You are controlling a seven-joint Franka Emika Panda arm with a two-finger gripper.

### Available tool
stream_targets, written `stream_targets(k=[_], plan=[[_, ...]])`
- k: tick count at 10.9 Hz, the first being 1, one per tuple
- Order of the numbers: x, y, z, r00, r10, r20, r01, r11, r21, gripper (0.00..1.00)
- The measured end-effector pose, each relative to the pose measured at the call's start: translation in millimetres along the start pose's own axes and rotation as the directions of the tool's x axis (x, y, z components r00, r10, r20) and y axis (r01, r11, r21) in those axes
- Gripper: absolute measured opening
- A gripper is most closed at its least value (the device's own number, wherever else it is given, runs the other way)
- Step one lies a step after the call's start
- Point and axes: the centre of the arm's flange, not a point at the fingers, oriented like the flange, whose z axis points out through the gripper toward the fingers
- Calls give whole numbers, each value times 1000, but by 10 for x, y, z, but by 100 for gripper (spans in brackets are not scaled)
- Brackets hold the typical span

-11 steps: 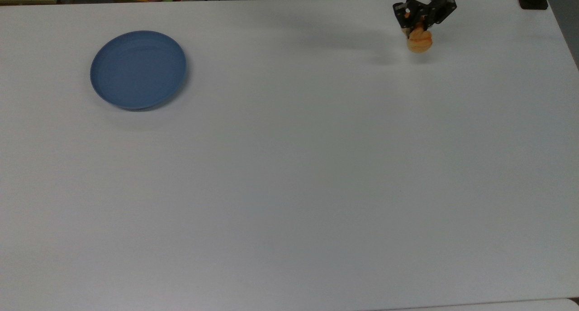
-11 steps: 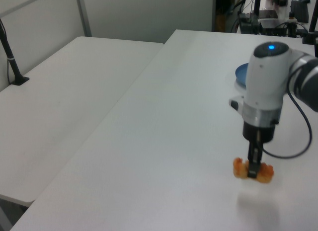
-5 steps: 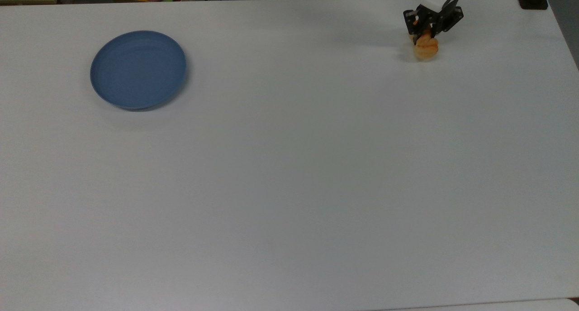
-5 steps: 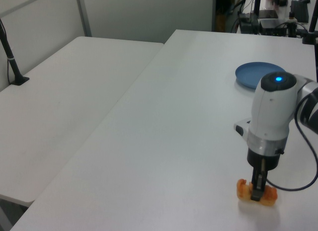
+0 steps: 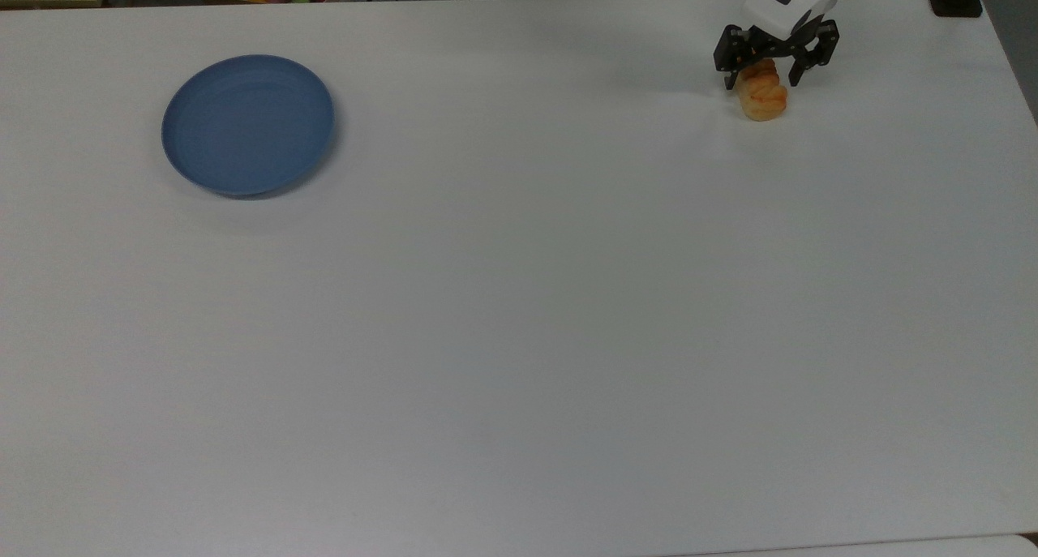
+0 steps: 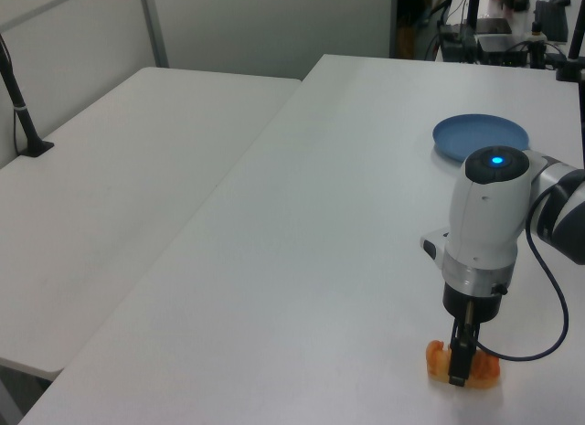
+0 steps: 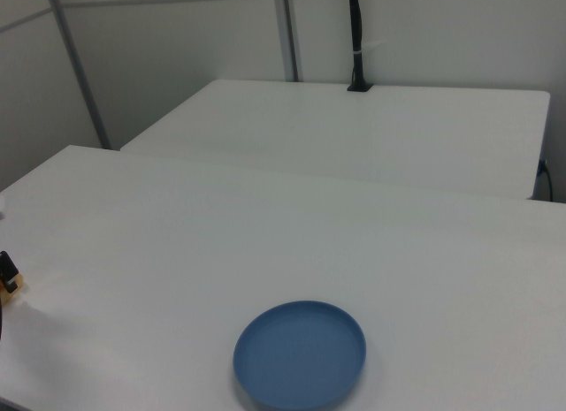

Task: Put the bread on the table

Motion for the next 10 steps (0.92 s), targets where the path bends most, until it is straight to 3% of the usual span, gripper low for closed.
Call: stream_targets(k=[3, 6, 10], plan=[[38, -19, -68, 1000, 1, -12, -1, 1000, 6, 100], [221, 13, -502, 1000, 16, -22, -17, 999, -52, 100], [861, 604, -1333, 999, -3, -51, -3, 993, -117, 100]])
